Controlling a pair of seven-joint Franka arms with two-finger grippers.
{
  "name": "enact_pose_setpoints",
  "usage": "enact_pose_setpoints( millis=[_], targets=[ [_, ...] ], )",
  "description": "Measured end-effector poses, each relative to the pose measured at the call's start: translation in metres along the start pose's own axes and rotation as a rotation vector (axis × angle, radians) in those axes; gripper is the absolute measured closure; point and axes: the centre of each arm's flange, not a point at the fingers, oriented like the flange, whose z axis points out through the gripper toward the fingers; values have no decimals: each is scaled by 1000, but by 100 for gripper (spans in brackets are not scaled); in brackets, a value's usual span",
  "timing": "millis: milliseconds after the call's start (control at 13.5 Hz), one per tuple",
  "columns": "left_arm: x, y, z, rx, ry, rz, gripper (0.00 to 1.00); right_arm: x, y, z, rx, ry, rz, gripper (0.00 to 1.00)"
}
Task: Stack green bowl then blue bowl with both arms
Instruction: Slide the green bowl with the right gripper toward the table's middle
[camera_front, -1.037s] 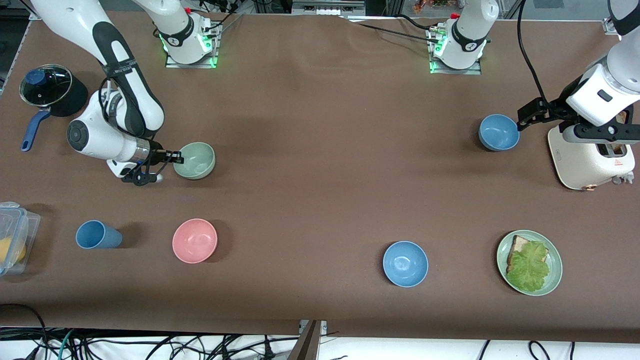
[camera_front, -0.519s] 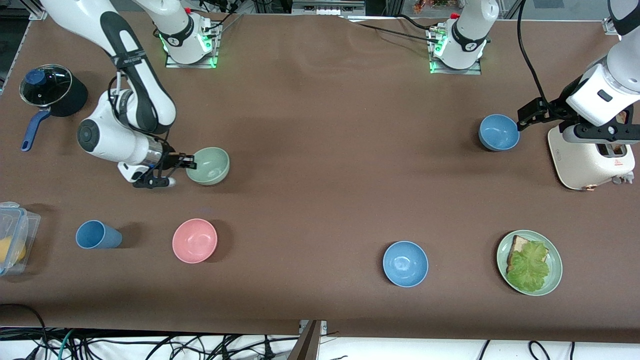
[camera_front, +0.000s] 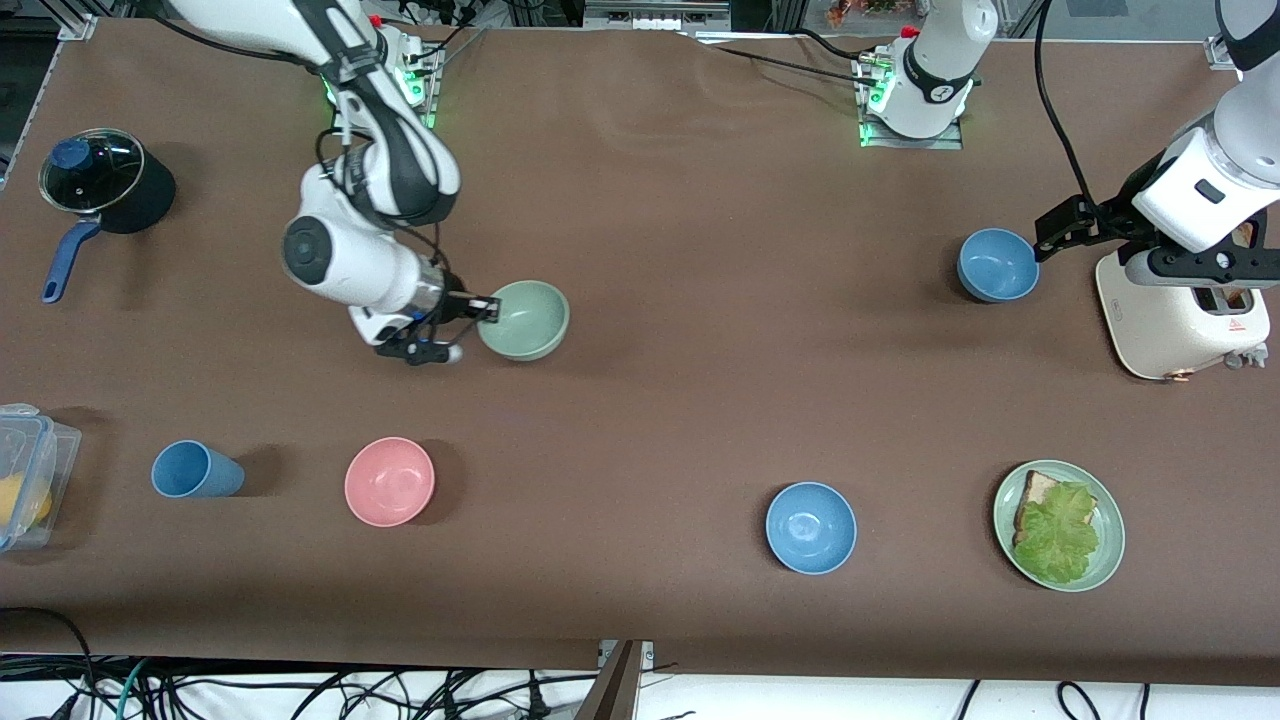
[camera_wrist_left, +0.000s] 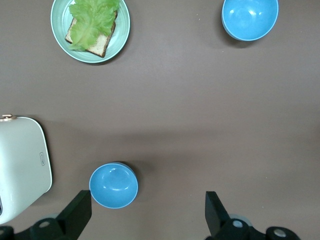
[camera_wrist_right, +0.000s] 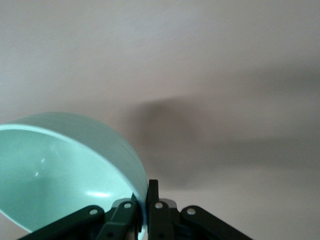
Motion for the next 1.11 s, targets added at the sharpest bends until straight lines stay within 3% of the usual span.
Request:
enact_pose_setpoints(
  millis=[370, 1111],
  targets=[
    [0, 0, 0, 0, -1, 0, 0, -22, -90, 49, 12, -31, 118, 95],
    [0, 4, 0, 1, -1, 7, 0, -37, -160, 132, 11, -85, 229, 95]
  ],
)
